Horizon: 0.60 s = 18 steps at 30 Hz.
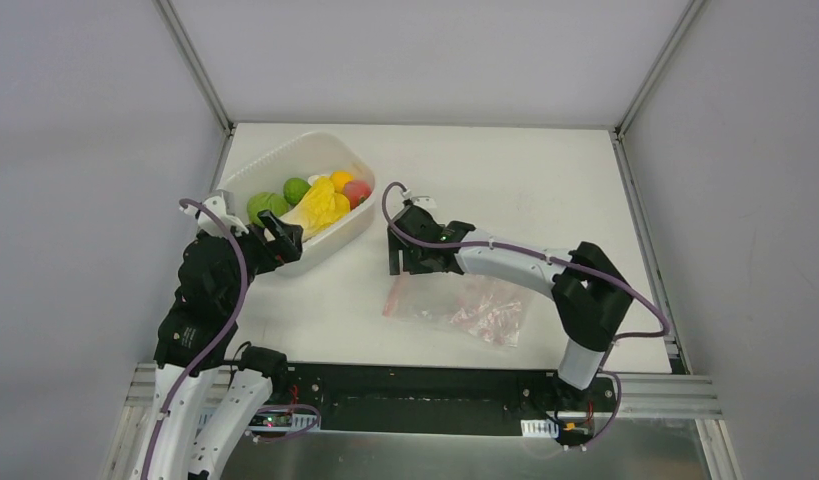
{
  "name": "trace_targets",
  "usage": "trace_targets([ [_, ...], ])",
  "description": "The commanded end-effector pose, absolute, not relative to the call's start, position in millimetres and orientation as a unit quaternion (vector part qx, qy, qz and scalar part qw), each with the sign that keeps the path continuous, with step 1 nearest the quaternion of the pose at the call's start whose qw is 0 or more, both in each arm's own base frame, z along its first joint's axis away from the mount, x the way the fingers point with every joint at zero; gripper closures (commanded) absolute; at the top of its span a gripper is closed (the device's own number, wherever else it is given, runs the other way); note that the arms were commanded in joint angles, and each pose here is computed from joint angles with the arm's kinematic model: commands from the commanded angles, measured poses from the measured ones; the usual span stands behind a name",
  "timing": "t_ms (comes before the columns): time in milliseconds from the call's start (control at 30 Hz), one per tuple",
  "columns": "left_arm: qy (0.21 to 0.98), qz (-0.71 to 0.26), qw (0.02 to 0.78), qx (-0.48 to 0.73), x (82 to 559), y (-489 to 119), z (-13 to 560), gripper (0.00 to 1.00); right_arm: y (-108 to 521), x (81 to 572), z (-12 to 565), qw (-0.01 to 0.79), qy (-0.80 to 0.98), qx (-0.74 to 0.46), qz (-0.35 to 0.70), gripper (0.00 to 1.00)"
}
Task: Place the food in the zip-top bag and seal the zipper
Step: Pick up the zipper food storage bag at the center of the board.
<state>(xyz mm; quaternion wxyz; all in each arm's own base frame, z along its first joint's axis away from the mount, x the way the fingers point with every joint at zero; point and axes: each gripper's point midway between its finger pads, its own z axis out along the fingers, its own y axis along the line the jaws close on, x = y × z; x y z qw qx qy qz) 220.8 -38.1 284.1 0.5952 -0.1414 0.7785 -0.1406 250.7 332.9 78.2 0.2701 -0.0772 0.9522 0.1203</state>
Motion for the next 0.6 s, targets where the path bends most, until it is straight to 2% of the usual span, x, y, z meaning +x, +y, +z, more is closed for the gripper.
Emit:
trace_targets([
  [0, 0.785, -0.143, 0.59, -0.124, 222, -43, 283, 0.0, 344, 251, 78, 0.286, 0.949, -0.1, 0.089, 0.24],
  [300, 0.794, -0.126, 0.583, -0.122, 220, -38, 279, 0.0, 336, 248, 59, 0.287, 0.948, -0.134, 0.036, 0.35],
  [367, 0.794, -0.124, 0.582, -0.121, 220, -38, 278, 0.0, 338, 248, 59, 0.284, 0.948, -0.139, 0.039, 0.44],
  [567, 0.801, -0.12, 0.576, -0.113, 221, -39, 283, 0.0, 347, 246, 54, 0.275, 0.948, -0.155, 0.048, 0.5],
])
